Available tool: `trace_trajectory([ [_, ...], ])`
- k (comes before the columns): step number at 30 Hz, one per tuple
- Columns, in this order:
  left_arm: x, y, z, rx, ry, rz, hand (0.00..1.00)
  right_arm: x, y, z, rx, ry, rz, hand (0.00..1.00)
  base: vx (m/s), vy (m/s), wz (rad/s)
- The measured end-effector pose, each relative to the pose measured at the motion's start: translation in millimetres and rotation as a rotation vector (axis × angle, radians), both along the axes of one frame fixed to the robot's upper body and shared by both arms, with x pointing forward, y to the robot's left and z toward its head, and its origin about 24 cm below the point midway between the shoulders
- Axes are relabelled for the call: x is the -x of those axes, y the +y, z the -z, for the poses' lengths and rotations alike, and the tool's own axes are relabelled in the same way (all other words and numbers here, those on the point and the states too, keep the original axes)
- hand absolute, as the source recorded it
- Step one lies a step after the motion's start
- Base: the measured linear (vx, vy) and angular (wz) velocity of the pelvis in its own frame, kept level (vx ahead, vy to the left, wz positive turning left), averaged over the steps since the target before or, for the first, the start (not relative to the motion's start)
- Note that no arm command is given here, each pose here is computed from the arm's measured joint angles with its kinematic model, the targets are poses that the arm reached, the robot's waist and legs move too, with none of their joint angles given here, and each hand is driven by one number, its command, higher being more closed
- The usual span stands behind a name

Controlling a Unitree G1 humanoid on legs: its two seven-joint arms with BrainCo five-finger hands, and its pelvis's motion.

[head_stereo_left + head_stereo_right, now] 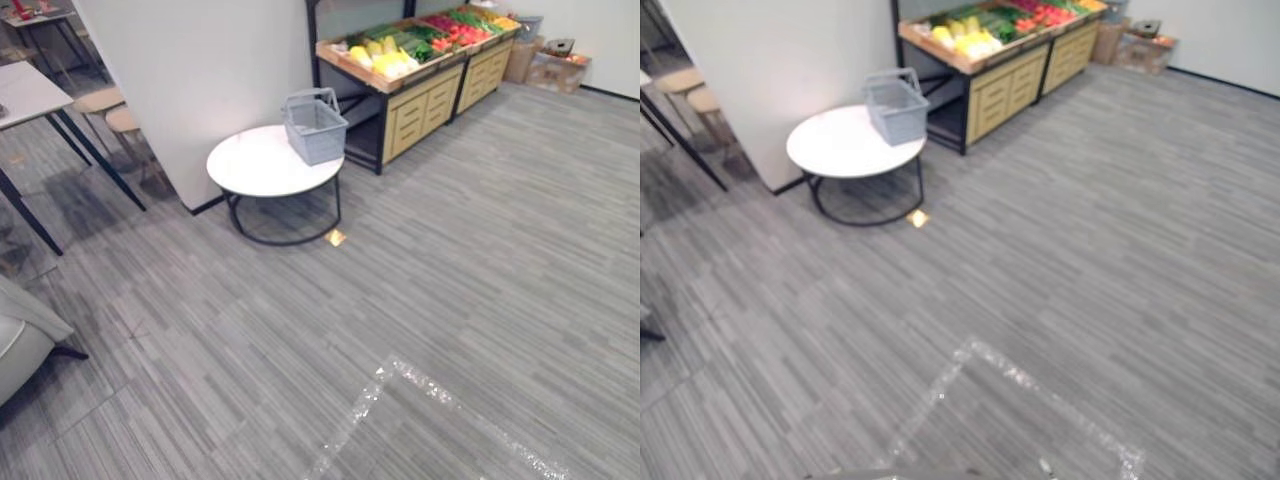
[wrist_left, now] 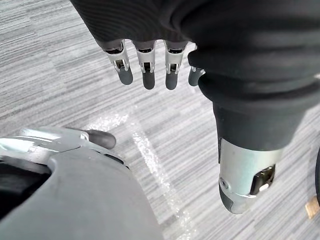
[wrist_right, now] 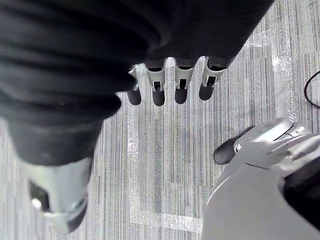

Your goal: Pick vegetable in the basket

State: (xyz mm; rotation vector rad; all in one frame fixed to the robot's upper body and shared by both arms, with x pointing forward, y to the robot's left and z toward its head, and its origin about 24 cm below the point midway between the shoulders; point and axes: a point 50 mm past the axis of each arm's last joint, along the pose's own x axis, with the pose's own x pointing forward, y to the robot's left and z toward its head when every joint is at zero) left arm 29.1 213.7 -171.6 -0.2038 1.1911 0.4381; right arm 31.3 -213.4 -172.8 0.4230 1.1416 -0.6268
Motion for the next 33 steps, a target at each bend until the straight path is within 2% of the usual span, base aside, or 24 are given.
trace_trajectory([
  [23,-10,1,-2,-0.019,-0.031,0.044,0.00,-12,0,-2,0.005,-0.039,-0.009,0.00,0.02,-0.008,-0.02],
  [33,-12,2,-2,-0.018,-0.047,0.006,0.00,-14,-1,-2,0.009,-0.051,-0.001,0.00,0.00,-0.003,0.00],
])
